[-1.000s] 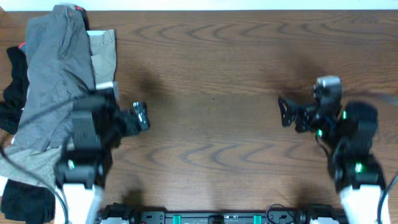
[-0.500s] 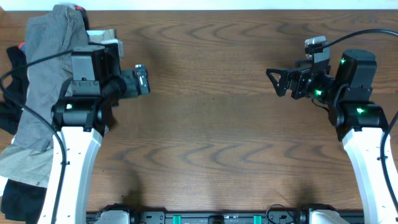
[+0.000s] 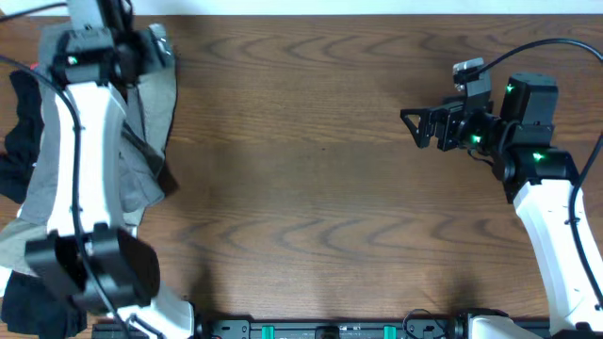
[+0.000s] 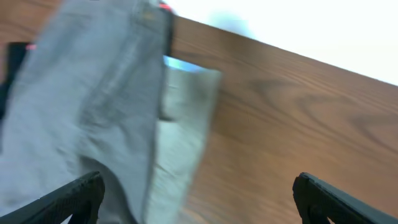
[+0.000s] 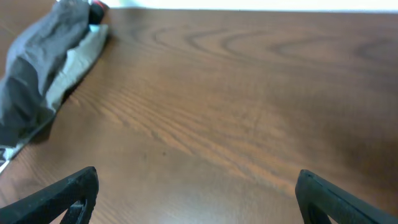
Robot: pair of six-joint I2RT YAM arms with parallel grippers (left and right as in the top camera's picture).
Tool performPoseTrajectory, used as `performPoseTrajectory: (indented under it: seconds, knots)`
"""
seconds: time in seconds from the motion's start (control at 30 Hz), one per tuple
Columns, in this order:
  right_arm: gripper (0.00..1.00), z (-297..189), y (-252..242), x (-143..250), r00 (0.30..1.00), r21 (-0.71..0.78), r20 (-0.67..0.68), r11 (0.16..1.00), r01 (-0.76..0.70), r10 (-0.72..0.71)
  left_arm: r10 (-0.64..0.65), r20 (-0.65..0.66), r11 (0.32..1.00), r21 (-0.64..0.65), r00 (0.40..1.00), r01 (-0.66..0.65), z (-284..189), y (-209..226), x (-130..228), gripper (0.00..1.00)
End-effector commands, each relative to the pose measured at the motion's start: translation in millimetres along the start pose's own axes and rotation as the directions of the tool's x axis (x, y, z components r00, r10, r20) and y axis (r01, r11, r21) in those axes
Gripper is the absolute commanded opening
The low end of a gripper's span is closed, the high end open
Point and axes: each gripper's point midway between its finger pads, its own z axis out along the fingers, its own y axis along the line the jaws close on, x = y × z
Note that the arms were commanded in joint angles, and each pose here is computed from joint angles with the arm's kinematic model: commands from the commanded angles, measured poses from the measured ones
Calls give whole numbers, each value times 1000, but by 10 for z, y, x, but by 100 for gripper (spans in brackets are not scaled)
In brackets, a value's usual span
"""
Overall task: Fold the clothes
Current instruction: 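Reach the left gripper into the clothes pile and grasp the grey shorts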
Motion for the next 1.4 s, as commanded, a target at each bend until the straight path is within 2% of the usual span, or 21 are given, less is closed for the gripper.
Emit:
performPoseTrajectory:
  seconds: [0.0, 0.27, 0.47, 0.6, 0.63, 0.67, 0.7, 0.8, 0.83, 0.87, 0.93, 1.07, 1.23, 1.37]
  knots:
    - [99, 16, -86, 6, 1000, 31, -17, 1000, 5, -5, -64, 5, 991, -119, 998, 64, 134, 444, -75, 100]
    - [99, 54, -98, 104, 998, 28, -54, 999, -17, 19, -240, -119, 957, -193, 963, 214, 593, 1249, 296, 92]
    - [99, 89, -14, 115, 998, 11, -61, 1000, -7, 8, -290, -239, 952, -167, 927, 255, 1060, 1400, 684, 90]
    - [96, 108, 33, 116, 998, 1, -63, 1000, 2, -2, -287, -276, 954, -172, 917, 247, 1204, 1392, 819, 85]
    - [95, 112, 43, 118, 998, -1, -64, 1000, 4, -4, -288, -277, 954, -172, 917, 247, 1207, 1389, 822, 81]
    - [94, 117, 55, 120, 998, -3, -65, 1000, 6, -6, -288, -277, 954, -172, 917, 247, 1207, 1389, 822, 71]
    - [94, 118, 58, 121, 998, -4, -66, 1000, 6, -6, -287, -276, 954, -171, 917, 247, 1205, 1385, 817, 52]
    - [92, 117, 57, 119, 998, -3, -65, 1000, -8, 8, -288, -276, 954, -171, 917, 247, 1202, 1384, 817, 31]
    - [91, 117, 57, 119, 998, -3, -65, 1000, -9, 9, -289, -279, 953, -172, 916, 248, 1201, 1384, 824, 15]
    - [90, 117, 57, 120, 998, -3, -65, 1000, -10, 9, -299, -278, 950, -175, 913, 258, 1201, 1382, 827, 6]
    - [88, 117, 57, 121, 998, -3, -66, 1000, -10, 10, -331, -267, 941, -170, 905, 294, 1175, 1357, 796, 6]
    - [87, 117, 57, 119, 998, -3, -65, 1000, -9, 9, -326, -227, 945, -75, 917, 318, 948, 1186, 562, 6]
    - [86, 119, 54, 88, 999, -3, -53, 1000, -2, 2, -281, -79, 959, 10, 957, 282, 286, 917, 55, 6]
    - [86, 119, 55, 43, 999, -3, -35, 1000, 8, -8, -217, 59, 973, 100, 974, 210, -409, 492, -289, 6]
